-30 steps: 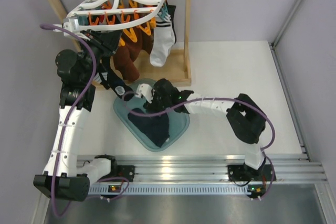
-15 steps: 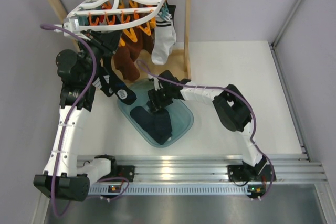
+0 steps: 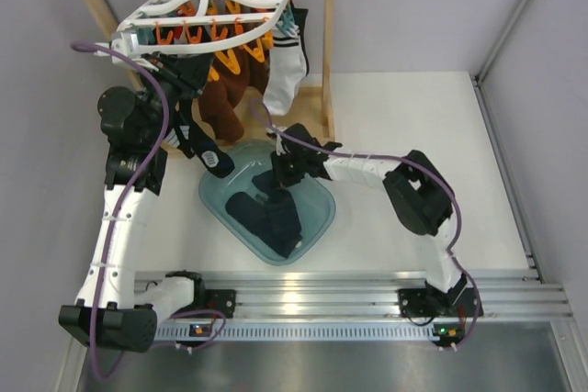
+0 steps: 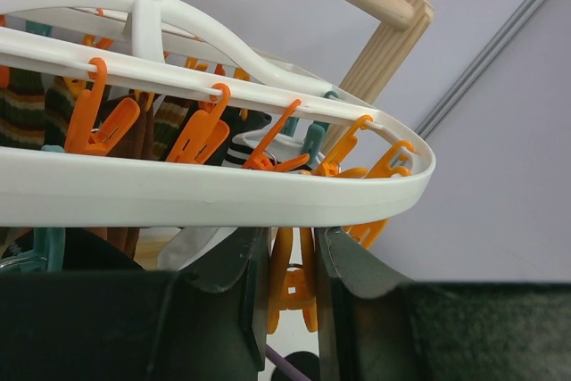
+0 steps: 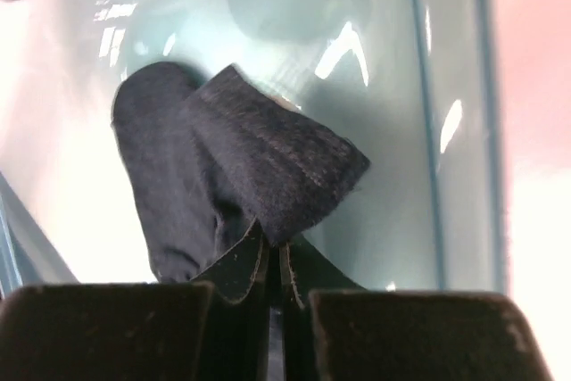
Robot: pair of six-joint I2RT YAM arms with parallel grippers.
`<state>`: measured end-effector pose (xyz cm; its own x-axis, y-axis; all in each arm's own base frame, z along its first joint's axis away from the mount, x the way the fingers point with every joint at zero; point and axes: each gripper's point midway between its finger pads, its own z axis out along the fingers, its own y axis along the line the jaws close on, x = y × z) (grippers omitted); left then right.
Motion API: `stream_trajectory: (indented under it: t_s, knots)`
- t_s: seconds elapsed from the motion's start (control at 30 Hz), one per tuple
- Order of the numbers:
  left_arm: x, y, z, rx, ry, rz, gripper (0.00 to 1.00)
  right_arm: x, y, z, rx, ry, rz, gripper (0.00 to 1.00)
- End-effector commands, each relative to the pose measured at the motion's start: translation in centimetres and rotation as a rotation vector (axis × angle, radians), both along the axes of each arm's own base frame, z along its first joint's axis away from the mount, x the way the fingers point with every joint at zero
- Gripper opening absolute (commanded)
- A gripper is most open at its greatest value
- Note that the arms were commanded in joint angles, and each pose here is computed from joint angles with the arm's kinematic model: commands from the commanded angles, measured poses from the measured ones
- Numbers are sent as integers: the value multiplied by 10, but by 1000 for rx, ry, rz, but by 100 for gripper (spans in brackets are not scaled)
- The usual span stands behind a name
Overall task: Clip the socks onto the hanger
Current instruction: Pick up the sock from the bin, then clamp the sock onto the hanger.
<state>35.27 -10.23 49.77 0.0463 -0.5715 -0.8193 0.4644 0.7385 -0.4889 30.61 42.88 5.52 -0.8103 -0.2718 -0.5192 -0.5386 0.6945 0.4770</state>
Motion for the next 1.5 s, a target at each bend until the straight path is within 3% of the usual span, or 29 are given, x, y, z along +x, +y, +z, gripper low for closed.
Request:
stream_trajectory:
  t_s: [0.0, 0.1, 0.23, 0.33, 0.5, 0.53, 0.6, 0.9, 1.13, 1.47]
  knots:
    - [8, 12, 1, -16, -4, 56, 0, 22, 11, 117, 145, -489, 137, 0]
    - [4, 10, 2, -5, -9, 45, 0, 23, -13, 163, 107, -884, 207, 0]
    - [-3, 3, -1, -1, 1, -4, 0, 12, -38, 199, 80, -1206, 276, 0]
    - [-6, -2, -3, -7, 18, -35, 0, 5, -42, 240, -37, -1538, 324, 0]
    - [-9, -7, -9, 2, 52, -65, 0, 16, -42, 277, -238, -1869, 257, 0]
    - [-10, -8, -9, 5, 55, -72, 0, 15, -45, 300, -261, -1982, 200, 0]
    - [-13, -14, -14, 23, 65, -108, 0, 17, -44, 318, -274, -2073, 147, 0]
    - [-22, -25, -17, 51, 96, -190, 0, 17, -24, 365, -180, -2168, 71, 0]
    - [-21, -23, -25, 57, 123, -176, 0, 12, -30, 387, -56, -2103, -31, 0]
    - [-22, -29, -27, 25, 127, -217, 0, 0, -24, 386, 45, -2062, 20, 0]
